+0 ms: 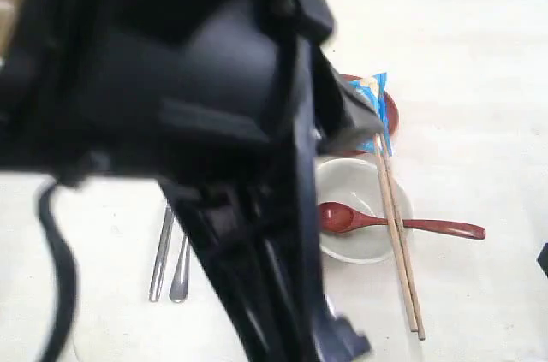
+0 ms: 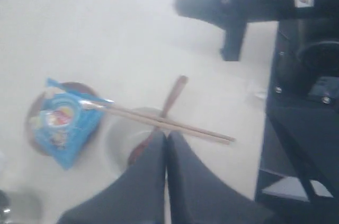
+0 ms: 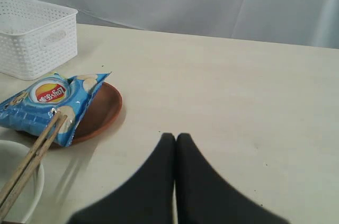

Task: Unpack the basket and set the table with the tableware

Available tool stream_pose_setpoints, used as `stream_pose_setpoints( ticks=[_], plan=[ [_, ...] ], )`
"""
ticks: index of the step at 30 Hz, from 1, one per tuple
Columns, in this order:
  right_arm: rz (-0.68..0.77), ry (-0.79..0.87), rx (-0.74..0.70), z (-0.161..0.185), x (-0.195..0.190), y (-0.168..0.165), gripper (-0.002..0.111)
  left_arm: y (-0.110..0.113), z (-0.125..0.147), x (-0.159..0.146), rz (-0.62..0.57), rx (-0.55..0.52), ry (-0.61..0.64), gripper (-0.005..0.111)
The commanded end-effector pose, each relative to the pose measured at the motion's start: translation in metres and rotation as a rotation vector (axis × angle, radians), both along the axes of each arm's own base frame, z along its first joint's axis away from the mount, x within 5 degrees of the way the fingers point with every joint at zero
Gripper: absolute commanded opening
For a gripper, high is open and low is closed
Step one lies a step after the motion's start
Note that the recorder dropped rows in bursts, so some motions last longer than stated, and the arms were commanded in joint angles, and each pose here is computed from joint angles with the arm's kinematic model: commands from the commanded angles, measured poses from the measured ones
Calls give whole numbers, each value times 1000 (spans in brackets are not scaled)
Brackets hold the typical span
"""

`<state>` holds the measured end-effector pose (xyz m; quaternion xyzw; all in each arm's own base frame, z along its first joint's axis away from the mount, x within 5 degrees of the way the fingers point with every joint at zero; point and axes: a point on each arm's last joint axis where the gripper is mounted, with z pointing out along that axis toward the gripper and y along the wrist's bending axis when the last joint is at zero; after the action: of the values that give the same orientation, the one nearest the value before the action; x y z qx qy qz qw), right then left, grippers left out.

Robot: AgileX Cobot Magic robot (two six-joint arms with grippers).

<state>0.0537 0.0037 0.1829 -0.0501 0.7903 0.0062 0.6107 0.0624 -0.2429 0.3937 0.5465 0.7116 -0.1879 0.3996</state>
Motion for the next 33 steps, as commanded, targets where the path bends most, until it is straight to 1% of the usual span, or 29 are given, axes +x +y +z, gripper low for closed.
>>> stream_pose_setpoints(
  ticks=[1,2,6,10,12,14,19,21,28,33],
  plan=[
    [-6,-6,-4,0,0,0,-1,38,21,10,173,-35,-86,0],
    [-6,-6,-4,0,0,0,-1,46,25,9,179,-47,-86,0],
    [-6,-6,-4,0,0,0,-1,93,50,2,199,-168,-91,0],
    [-6,-6,-4,0,0,0,-1,133,65,-4,218,-280,-83,0],
    [-6,-6,-4,0,0,0,-1,152,69,-6,233,-305,-78,0],
    [-6,-6,-4,0,0,0,-1,165,69,-8,249,-311,-74,0],
    [-6,-6,-4,0,0,0,-1,188,69,-10,278,-321,-60,0],
    [-6,-6,-4,0,0,0,-1,197,67,-11,298,-299,-42,0],
    [-6,-6,-4,0,0,0,-1,199,66,-11,307,-287,-40,0],
    [-6,-6,-4,0,0,0,-1,206,67,-12,308,-308,-40,0]
  ],
)
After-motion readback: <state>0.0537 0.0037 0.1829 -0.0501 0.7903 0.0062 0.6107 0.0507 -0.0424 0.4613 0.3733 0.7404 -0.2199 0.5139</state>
